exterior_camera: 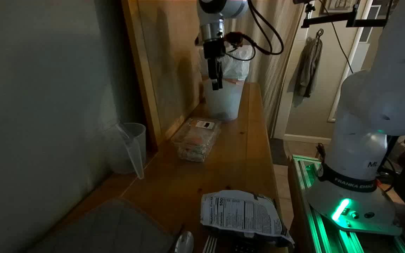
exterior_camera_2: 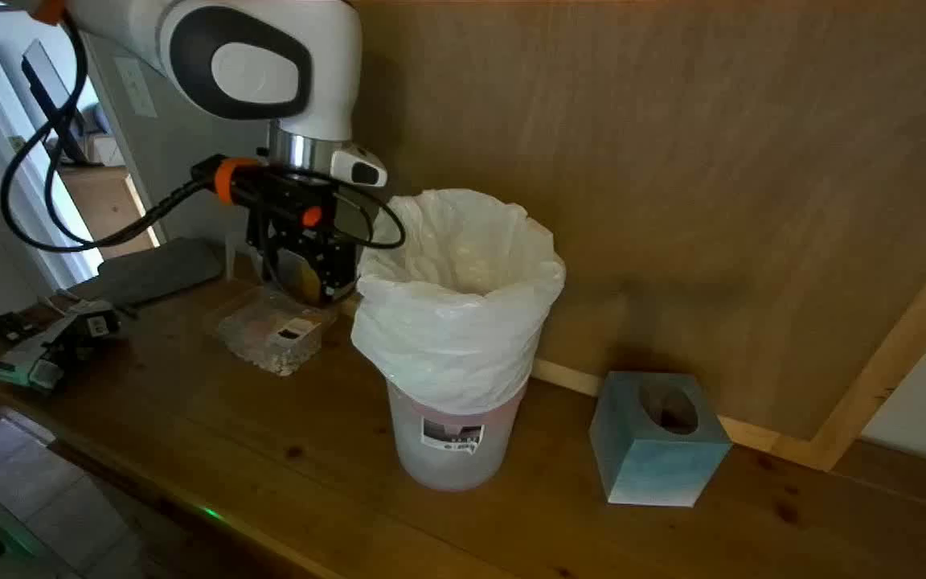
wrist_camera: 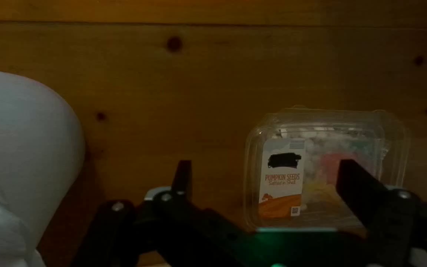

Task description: Remove the lid from the clear container and put it in the bin.

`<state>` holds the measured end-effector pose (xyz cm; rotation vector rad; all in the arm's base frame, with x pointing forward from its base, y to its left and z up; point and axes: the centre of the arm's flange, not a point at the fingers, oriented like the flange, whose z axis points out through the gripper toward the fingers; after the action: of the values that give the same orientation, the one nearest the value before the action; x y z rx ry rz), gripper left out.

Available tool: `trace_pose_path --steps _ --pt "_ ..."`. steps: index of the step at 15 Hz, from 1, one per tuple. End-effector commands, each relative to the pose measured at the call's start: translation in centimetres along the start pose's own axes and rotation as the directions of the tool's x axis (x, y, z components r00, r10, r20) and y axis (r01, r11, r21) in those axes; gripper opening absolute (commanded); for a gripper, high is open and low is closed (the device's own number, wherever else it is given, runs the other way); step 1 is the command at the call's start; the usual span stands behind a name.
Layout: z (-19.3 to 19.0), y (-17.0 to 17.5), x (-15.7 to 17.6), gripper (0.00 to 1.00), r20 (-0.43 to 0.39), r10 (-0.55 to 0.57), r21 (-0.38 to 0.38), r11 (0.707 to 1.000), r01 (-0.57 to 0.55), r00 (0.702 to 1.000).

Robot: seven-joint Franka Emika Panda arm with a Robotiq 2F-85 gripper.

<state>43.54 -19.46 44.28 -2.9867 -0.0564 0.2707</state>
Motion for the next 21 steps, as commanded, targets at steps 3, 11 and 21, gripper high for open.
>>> trace_pose_path --steps 3,11,21 --pt "0.0 0.0 0.0 1.0 0.0 0.0 0.0 1.0 0.0 1.0" --pt "1.0 -1.1 -0.7 1.0 -0.012 0.007 0.07 0.998 -0.007 1.0" --pt "3.9 -2.1 -0.6 1.0 -0.005 0.13 0.178 0.976 -0.127 0.991"
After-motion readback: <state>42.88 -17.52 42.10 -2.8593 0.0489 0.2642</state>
